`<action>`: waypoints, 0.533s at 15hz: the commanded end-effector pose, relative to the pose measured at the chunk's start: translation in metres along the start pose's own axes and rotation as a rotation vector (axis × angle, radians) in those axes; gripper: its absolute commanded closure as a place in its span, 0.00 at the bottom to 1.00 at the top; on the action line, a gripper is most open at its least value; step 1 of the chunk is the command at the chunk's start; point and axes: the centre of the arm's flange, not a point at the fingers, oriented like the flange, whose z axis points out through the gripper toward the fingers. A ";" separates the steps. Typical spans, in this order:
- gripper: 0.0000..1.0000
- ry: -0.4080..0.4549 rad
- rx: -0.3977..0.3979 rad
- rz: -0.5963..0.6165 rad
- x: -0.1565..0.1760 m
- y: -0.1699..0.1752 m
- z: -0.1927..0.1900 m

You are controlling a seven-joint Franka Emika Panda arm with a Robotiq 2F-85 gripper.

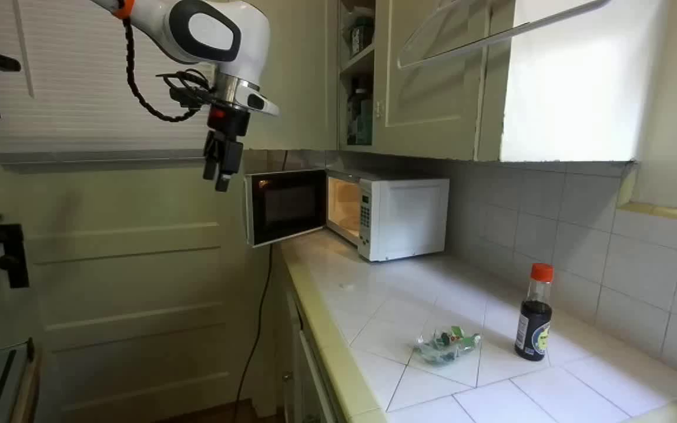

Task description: Put the green cup in the microwave

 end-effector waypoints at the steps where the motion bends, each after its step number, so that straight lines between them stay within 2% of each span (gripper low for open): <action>1: 0.00 0.000 0.000 0.000 0.000 0.000 0.000; 8: 0.00 0.019 -0.015 0.011 0.002 -0.002 0.000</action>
